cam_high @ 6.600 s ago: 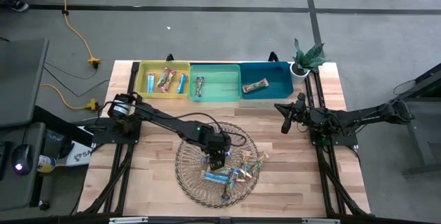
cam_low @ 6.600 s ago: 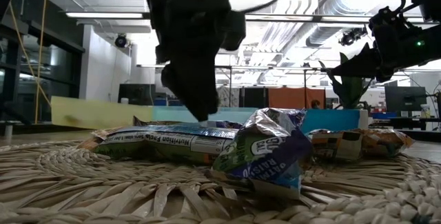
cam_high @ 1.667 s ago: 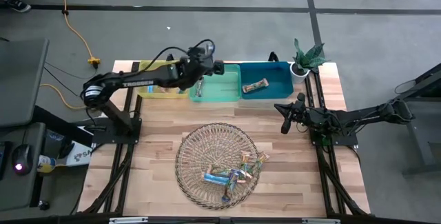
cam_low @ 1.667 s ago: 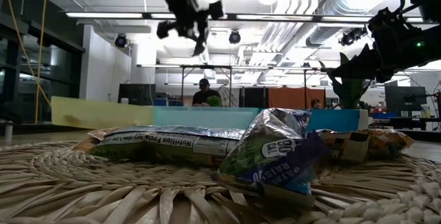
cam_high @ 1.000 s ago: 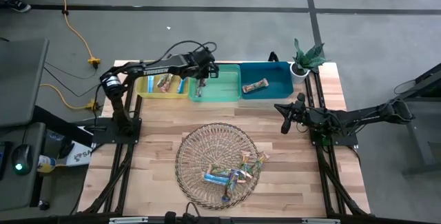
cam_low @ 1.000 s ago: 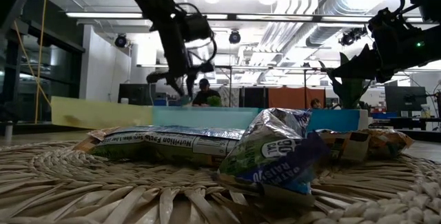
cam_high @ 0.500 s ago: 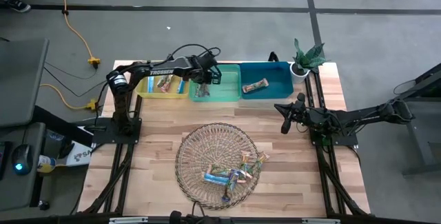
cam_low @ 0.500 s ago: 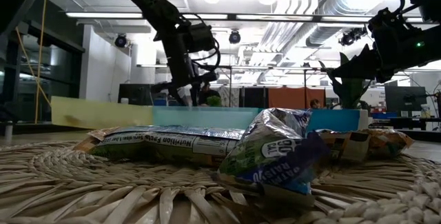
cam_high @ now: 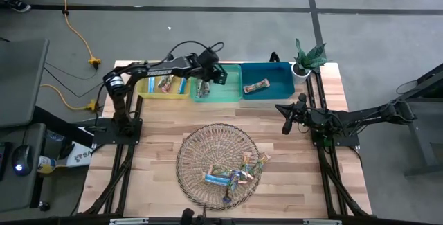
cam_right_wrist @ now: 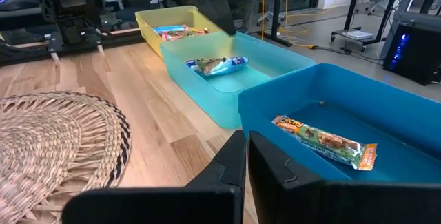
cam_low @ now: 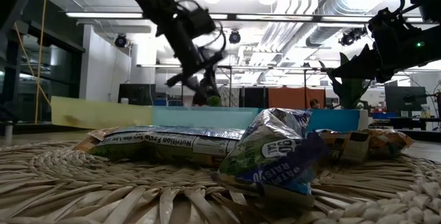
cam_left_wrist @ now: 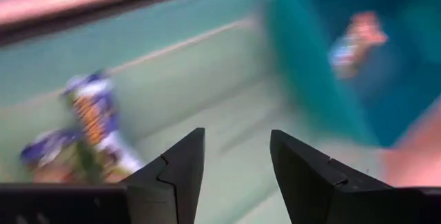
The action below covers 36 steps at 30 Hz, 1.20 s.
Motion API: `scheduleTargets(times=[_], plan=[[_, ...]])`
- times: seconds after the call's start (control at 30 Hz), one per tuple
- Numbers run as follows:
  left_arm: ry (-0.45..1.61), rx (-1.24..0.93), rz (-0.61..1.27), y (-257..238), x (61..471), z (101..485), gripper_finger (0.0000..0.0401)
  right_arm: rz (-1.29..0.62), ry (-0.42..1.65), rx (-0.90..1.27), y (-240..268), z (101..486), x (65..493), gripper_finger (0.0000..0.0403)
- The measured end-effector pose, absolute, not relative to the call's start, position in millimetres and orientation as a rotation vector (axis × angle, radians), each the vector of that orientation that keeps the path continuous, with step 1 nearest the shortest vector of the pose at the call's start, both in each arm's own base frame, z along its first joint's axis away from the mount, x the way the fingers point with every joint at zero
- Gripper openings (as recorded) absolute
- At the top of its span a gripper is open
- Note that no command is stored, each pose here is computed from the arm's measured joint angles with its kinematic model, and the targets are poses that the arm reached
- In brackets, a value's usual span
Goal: Pick and place Granola Bars by type
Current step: Put the blue granola bar into the green bin
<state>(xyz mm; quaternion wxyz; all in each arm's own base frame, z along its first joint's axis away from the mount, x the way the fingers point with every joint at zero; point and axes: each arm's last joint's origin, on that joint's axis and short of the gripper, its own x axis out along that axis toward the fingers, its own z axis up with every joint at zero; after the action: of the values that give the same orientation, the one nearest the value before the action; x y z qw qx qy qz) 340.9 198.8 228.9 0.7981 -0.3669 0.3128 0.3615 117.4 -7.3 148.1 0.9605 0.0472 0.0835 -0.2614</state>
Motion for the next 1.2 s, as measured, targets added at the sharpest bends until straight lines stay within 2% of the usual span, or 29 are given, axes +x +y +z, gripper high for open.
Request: scheduleTargets(times=[0.33, 0.47, 0.63, 0.9, 1.2], plan=[[0.505, -0.579, 0.532, 142, 320, 320, 0.0163, -0.530, 0.169, 0.096, -7, 148, 117, 0.0000], [0.409, -0.541, 0.447, 102, 301, 360, 0.0163, -0.530, 0.169, 0.096, -7, 148, 117, 0.0000], [0.332, -0.556, 0.400, 45, 276, 392, 0.0163, -0.530, 0.169, 0.095, -7, 148, 117, 0.0000], [0.304, -0.654, 0.361, -49, 261, 397, 0.0162, -0.530, 0.167, 0.096, -7, 148, 118, 0.0000], [0.262, -0.809, 0.361, -135, 280, 366, 0.0162, -0.530, 0.168, 0.096, -7, 148, 117, 0.0000]])
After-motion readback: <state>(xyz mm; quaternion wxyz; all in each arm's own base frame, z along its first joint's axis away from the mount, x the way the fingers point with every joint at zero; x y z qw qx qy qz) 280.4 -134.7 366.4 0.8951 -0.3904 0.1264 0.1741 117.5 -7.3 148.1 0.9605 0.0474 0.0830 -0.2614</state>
